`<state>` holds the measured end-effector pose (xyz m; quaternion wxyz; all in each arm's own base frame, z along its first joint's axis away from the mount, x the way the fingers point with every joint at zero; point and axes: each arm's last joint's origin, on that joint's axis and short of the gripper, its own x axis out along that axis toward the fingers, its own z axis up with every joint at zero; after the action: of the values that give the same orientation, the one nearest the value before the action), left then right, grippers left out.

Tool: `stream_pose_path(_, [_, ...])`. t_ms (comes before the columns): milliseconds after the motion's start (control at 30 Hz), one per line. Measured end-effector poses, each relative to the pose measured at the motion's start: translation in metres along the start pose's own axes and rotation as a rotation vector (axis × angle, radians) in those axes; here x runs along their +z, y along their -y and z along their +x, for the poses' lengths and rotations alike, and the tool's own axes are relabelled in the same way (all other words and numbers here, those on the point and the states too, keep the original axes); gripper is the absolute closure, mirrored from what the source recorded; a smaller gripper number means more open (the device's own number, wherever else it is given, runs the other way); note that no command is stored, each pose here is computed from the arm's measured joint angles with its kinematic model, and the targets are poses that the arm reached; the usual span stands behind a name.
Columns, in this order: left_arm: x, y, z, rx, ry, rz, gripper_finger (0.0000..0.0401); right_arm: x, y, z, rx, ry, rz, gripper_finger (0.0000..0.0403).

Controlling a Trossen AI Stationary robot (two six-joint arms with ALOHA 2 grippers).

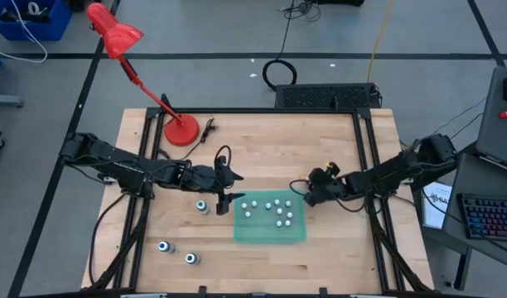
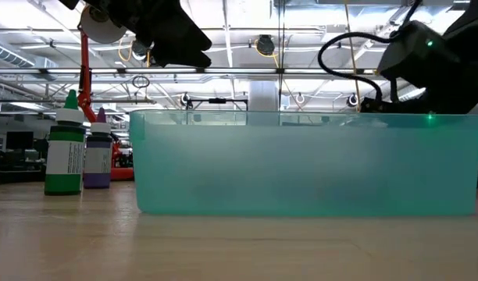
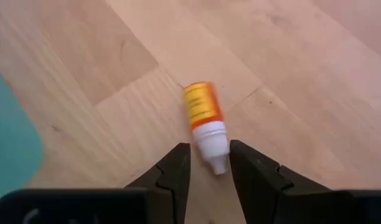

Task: Pick & Place food coloring
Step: Put the small orange food coloring bottle into the green bin

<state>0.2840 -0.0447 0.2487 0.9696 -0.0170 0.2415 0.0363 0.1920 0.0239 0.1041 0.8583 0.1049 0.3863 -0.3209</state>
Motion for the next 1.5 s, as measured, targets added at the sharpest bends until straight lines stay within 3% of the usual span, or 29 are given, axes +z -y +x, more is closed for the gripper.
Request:
stream_pose_path(433, [-0.001, 0.000, 0.000, 0.001, -0.013, 0.006, 0.0144, 0.004, 0.003, 0.004, 0.021, -0.016, -0.225, 0.0298])
stream_pose_path(767, [-0.002, 0.000, 0.000, 0.003, -0.024, 0.033, 0.0143, 0.007, 0.006, 0.004, -0.087, 0.053, -0.215, 0.0298])
stream_pose_path(1100, [-0.003, 0.000, 0.000, 0.002, -0.029, 0.034, 0.0144, 0.009, 0.008, 0.006, -0.068, 0.037, -0.183, 0.0296])
stream_pose_path(1367, [-0.004, 0.000, 0.000, 0.002, -0.036, 0.039, 0.0144, 0.039, 0.007, -0.016, 0.140, 0.010, -0.166, 0.0246])
stream_pose_path(1500, [-0.004, 0.000, 0.000, 0.000, -0.036, 0.045, 0.0144, 0.050, 0.009, -0.026, 0.130, 0.000, -0.233, 0.0205])
